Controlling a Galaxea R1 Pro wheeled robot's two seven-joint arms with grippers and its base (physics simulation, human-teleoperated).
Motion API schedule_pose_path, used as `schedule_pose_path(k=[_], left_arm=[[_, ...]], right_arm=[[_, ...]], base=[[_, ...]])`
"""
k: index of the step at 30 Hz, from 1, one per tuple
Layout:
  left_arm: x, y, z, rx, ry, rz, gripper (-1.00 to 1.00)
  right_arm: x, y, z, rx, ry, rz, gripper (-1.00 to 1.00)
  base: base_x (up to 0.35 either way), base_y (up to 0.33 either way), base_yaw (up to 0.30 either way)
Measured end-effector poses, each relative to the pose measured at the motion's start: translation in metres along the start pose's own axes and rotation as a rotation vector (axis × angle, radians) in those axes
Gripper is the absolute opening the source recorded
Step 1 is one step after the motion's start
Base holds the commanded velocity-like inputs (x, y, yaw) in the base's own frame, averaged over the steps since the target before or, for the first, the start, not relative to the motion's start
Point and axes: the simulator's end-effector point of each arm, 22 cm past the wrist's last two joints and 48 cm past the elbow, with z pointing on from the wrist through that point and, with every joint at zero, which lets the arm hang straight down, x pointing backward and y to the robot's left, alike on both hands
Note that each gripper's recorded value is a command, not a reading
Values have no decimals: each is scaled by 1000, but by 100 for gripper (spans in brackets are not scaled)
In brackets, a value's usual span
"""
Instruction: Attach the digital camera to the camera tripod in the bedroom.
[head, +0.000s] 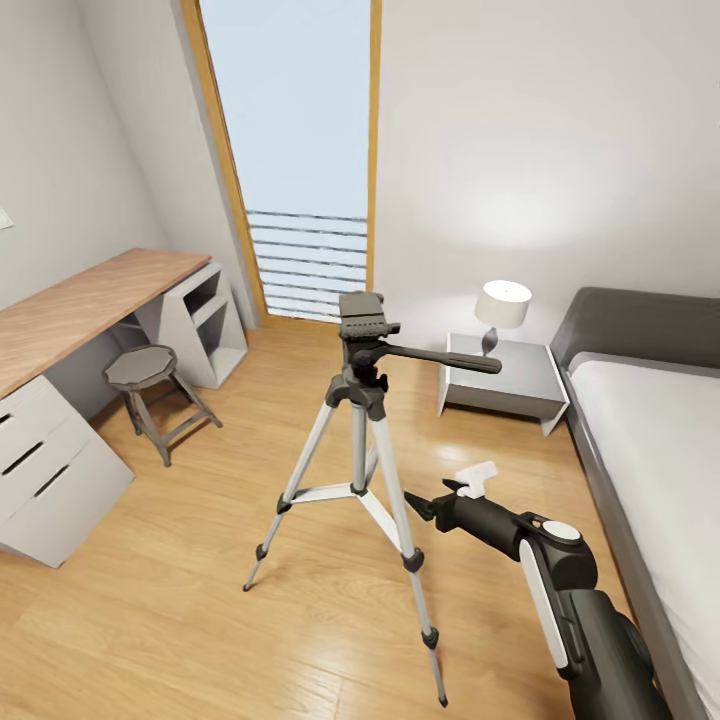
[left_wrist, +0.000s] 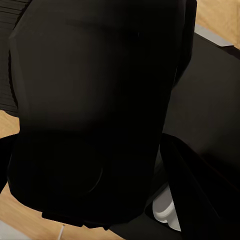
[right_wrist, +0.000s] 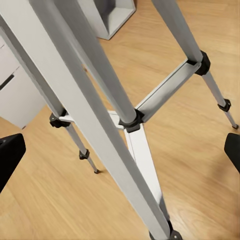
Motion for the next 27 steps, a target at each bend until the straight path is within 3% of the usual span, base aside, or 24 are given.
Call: schedule_pose_path(k=[10, 20, 27], left_arm=[[0, 0, 0, 0, 0, 0, -100], [0, 0, 0, 0, 0, 0, -100], [0, 0, 0, 0, 0, 0, -100]], right_arm=[[0, -2, -1, 4, 1, 5, 100], [6, -1, 0, 0, 25, 19, 100], [6, 1, 0, -3, 28, 21, 100]], base=[[0, -3, 15], [0, 0, 194], [0, 0, 41]])
